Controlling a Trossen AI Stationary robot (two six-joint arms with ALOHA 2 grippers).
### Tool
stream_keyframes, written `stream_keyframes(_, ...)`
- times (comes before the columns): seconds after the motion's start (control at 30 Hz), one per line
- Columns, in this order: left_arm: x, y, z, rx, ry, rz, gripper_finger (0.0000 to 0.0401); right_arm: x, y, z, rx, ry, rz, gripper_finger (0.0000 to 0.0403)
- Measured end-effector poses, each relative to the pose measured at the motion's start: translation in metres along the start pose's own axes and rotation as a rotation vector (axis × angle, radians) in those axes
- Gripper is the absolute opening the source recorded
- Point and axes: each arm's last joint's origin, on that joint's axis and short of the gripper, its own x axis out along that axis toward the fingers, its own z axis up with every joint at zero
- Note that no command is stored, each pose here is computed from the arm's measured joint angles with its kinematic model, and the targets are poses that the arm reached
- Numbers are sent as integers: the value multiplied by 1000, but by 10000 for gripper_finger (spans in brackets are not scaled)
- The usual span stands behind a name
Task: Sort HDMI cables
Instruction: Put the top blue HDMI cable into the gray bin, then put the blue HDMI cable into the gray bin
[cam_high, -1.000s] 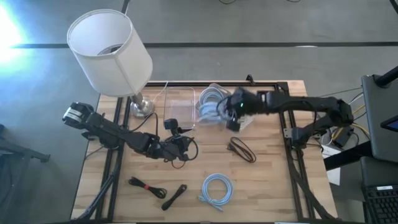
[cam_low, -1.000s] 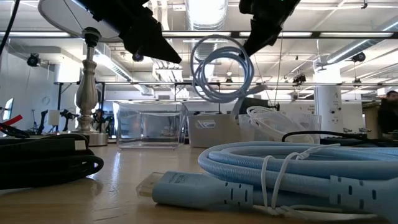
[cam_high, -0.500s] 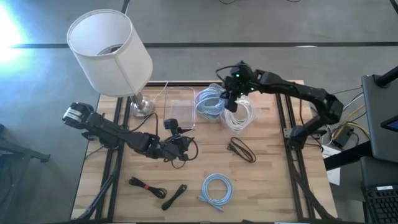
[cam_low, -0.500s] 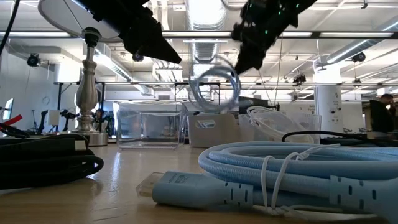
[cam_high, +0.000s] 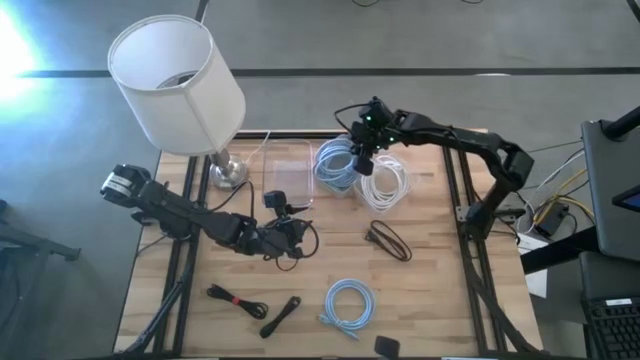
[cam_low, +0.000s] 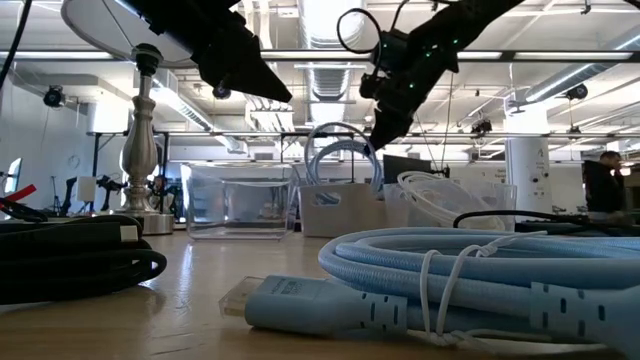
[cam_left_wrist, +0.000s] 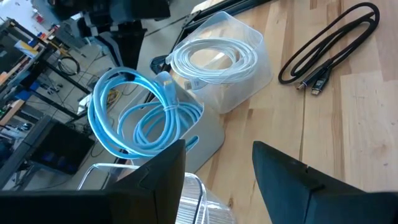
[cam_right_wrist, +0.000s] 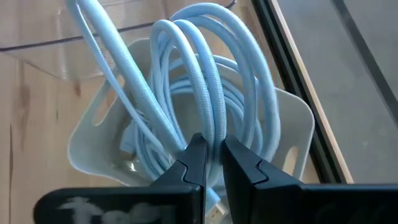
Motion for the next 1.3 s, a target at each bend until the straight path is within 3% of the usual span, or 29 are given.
stream_keyframes(0.2,0,0,0,-6,0,0,190,21,-4,-4,20,50,1,32)
stream_keyframes(0.37,0,0,0,-7,1,0,190,31,-7,-10,21,122,-115,75)
stream_keyframes(0.5,0,0,0,-7,1,0,190,30,-7,-10,48,131,-135,109)
stream_keyframes(0.97,0,0,-1,-3,6,0,190,-37,11,7,180,-33,-153,150)
stream_keyframes(1.13,0,0,-2,0,12,-1,190,-52,36,9,206,-63,-100,146)
stream_keyframes(1.3,0,0,-2,0,12,-1,191,-50,81,6,98,-9,88,136)
